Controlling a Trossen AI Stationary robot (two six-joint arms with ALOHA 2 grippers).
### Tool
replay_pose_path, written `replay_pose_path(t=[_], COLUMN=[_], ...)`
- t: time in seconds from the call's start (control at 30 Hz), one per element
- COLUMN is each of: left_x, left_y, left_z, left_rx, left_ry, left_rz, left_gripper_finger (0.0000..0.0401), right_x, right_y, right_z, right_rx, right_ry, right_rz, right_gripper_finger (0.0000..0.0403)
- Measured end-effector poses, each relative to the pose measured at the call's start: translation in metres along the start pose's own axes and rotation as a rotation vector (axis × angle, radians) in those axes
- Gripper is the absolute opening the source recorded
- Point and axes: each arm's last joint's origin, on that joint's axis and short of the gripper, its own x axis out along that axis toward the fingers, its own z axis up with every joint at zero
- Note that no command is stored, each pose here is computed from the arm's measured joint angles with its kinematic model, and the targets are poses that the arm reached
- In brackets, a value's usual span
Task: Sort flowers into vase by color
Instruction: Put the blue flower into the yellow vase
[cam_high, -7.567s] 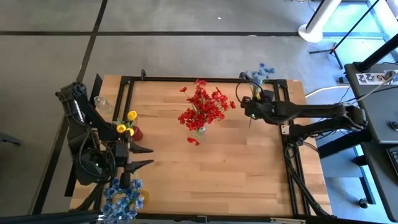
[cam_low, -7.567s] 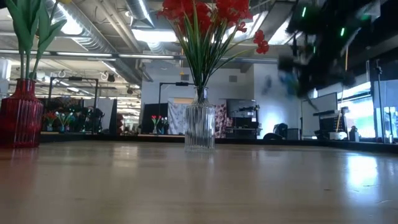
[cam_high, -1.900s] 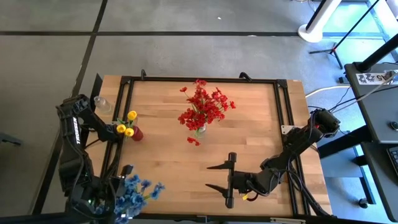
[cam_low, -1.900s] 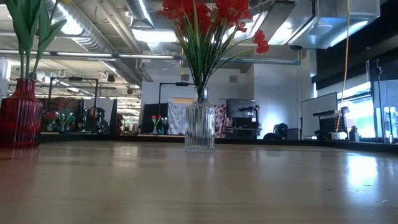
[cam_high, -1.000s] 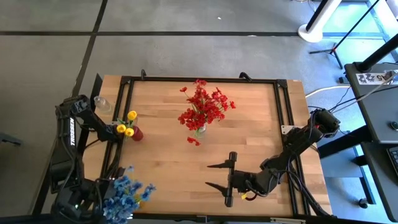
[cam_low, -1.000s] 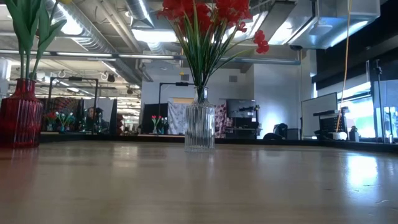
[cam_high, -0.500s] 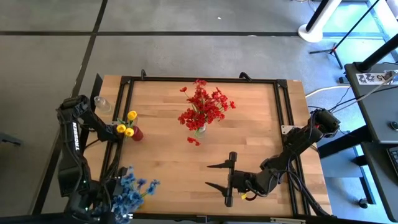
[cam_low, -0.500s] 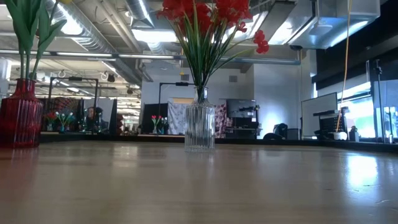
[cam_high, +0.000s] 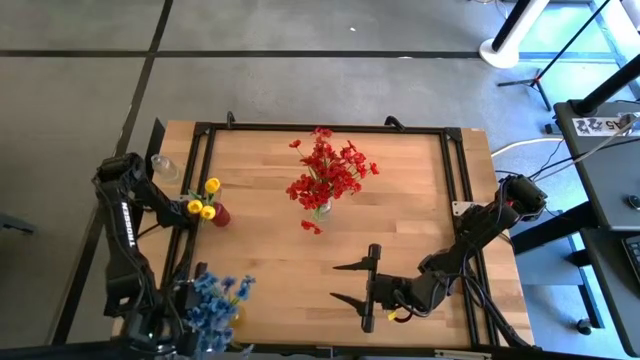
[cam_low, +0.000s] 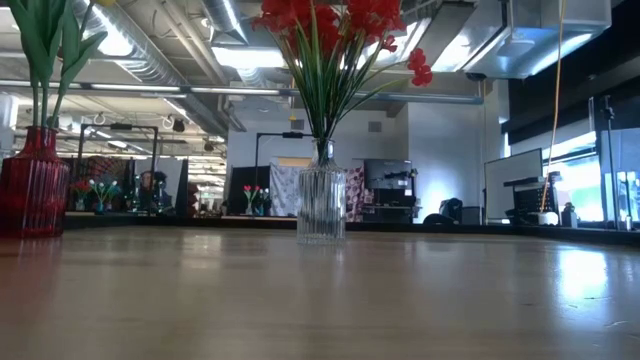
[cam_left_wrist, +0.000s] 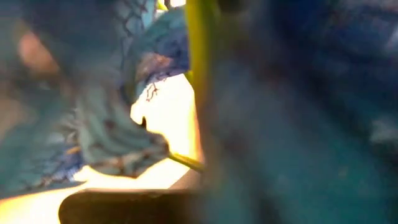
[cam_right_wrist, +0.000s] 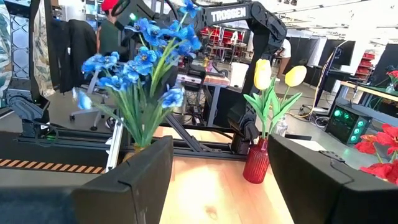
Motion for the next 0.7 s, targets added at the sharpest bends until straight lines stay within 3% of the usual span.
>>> replay_pose_path(t=[0.2,0.7], left_x=[0.005,0.021], left_y=[0.005,0.013], left_z=[-0.008,-0.034], left_rx=[0.020,0.008], left_ry=[-0.080,-0.028], left_rz=[0.061,0.037], left_gripper_finger=[0.0010,0.0010], right_x=[0.000,0.000], right_y=[0.000,0.000], right_z=[0.000,-0.002], right_rx=[0.000,-0.009], right_ry=[0.000,0.013], right_rz=[0.000,-0.005], right_gripper_finger=[0.0260,0.0260])
